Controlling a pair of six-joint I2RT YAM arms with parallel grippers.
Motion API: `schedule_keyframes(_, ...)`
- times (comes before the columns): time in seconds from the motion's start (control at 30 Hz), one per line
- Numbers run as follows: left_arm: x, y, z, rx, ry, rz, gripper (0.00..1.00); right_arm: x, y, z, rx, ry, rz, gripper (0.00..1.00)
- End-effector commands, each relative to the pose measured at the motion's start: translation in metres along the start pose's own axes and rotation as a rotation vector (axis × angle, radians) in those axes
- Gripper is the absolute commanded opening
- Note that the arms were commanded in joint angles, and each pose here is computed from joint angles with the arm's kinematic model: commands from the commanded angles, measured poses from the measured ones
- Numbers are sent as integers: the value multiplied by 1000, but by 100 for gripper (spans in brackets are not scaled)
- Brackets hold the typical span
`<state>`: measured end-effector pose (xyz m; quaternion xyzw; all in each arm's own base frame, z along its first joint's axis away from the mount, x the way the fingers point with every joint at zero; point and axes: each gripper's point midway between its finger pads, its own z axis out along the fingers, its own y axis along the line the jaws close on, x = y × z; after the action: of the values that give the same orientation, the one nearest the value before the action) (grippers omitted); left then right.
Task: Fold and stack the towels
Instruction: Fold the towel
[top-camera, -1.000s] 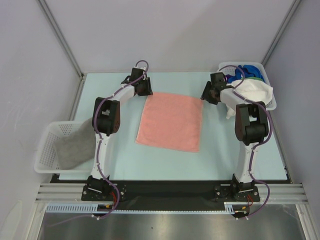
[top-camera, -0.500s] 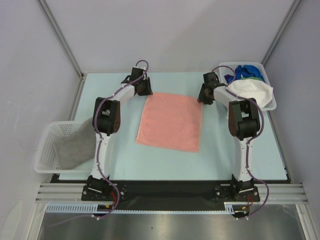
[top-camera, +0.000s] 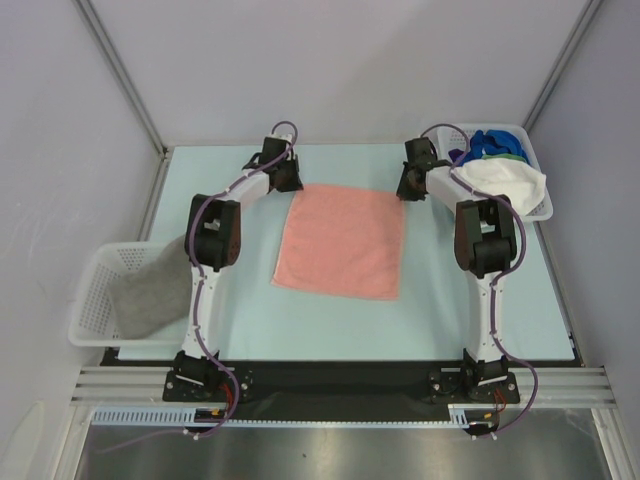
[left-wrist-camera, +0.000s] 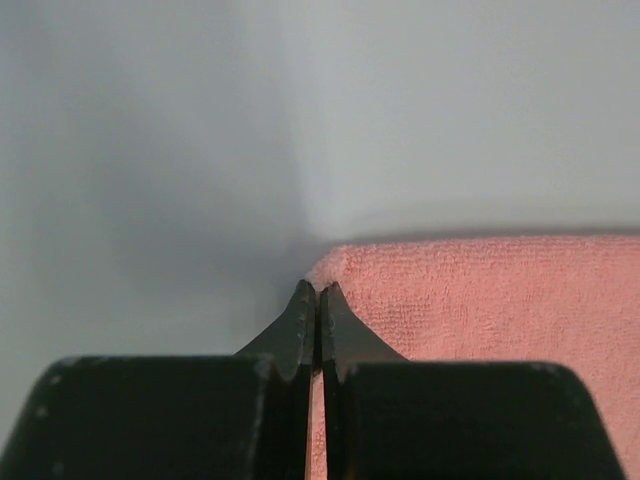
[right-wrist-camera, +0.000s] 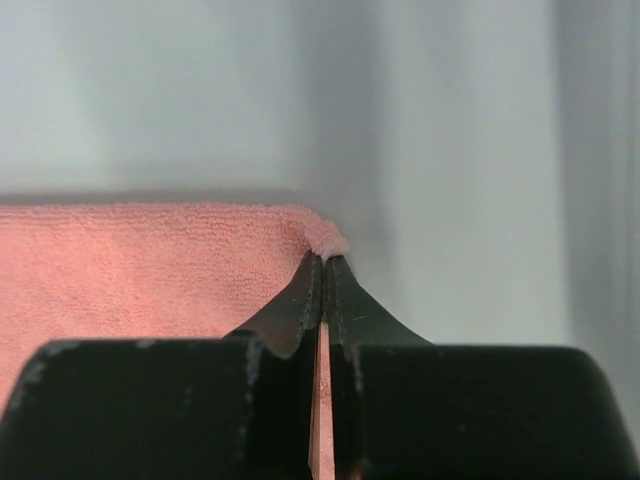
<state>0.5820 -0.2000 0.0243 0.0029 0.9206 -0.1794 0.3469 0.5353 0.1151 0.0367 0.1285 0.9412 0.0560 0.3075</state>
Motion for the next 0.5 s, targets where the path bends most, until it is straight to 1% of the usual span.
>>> schedule_keyframes(0.0, -18, -5, -14, 37, -66, -11, 0, -41, 14, -13, -28, -109, -24, 0)
schedule_keyframes(0.1, -47, -10, -32, 81, -150, -41, 0, -65, 20, -24, -46, -176, -30, 0)
schedule_keyframes(0.23, -79, -22, -53, 127, -246, -29, 0, -83, 23, -36, -71, -234, -22, 0)
schedule_keyframes(0.3, -83, -26, -58, 144, -264, -22, 0, -82, 23, -38, -79, -246, -22, 0)
schedule_keyframes(0.33, -92, -30, -65, 157, -299, -16, 0, -85, 24, -45, -87, -261, -21, 0)
schedule_keyframes(0.37, -94, -31, -68, 159, -312, -17, 0, -78, 21, -41, -85, -255, -23, 0)
schedule_keyframes(0.4, -81, -26, -65, 151, -289, -24, 0, -76, 20, -42, -86, -258, -22, 0)
schedule_keyframes(0.43, -96, -34, -76, 183, -352, -13, 0, -73, 19, -43, -90, -258, -20, 0)
schedule_keyframes(0.47, -97, -35, -79, 192, -367, -9, 0, -78, 20, -48, -103, -282, -16, 0)
